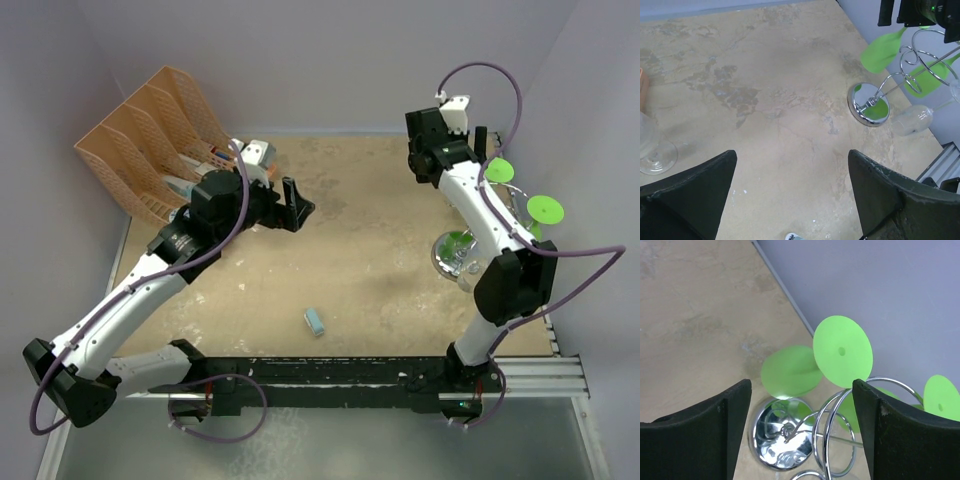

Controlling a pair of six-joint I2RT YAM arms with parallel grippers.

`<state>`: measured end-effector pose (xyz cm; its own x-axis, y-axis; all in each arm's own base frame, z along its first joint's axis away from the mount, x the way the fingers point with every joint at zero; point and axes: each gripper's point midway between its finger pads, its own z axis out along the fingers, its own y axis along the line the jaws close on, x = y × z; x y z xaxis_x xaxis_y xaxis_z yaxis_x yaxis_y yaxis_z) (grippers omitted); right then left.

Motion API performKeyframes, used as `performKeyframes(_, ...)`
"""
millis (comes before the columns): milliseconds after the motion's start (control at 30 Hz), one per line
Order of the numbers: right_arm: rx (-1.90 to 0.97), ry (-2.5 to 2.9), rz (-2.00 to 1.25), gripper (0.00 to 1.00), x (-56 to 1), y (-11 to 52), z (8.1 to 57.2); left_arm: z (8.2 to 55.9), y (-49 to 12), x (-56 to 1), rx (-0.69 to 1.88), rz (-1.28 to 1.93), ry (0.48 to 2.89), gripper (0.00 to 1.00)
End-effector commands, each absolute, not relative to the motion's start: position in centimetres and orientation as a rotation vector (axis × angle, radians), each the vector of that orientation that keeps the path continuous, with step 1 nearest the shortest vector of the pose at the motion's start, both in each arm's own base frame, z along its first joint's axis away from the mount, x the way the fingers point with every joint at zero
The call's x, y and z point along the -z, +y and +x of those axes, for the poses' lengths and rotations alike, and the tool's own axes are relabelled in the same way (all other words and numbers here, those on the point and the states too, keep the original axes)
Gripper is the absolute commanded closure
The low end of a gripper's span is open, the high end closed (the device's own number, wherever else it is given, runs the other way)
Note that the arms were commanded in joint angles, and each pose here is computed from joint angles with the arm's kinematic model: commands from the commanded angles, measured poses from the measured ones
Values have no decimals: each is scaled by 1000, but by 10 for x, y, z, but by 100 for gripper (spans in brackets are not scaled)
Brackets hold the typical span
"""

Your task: Take the wine glass off the wine glass rack

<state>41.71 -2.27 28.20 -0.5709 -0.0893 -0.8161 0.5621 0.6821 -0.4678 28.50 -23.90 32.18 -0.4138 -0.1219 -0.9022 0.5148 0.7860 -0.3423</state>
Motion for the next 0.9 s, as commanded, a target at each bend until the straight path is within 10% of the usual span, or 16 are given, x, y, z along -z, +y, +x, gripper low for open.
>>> performKeyframes(0, 1032, 1949, 436, 18, -294, -46, 414, 283, -237, -337, 692, 315, 1812, 10)
performKeyframes(867, 1181, 1962, 482, 40, -275, -83, 416, 280, -238, -335, 665, 322, 1813, 8)
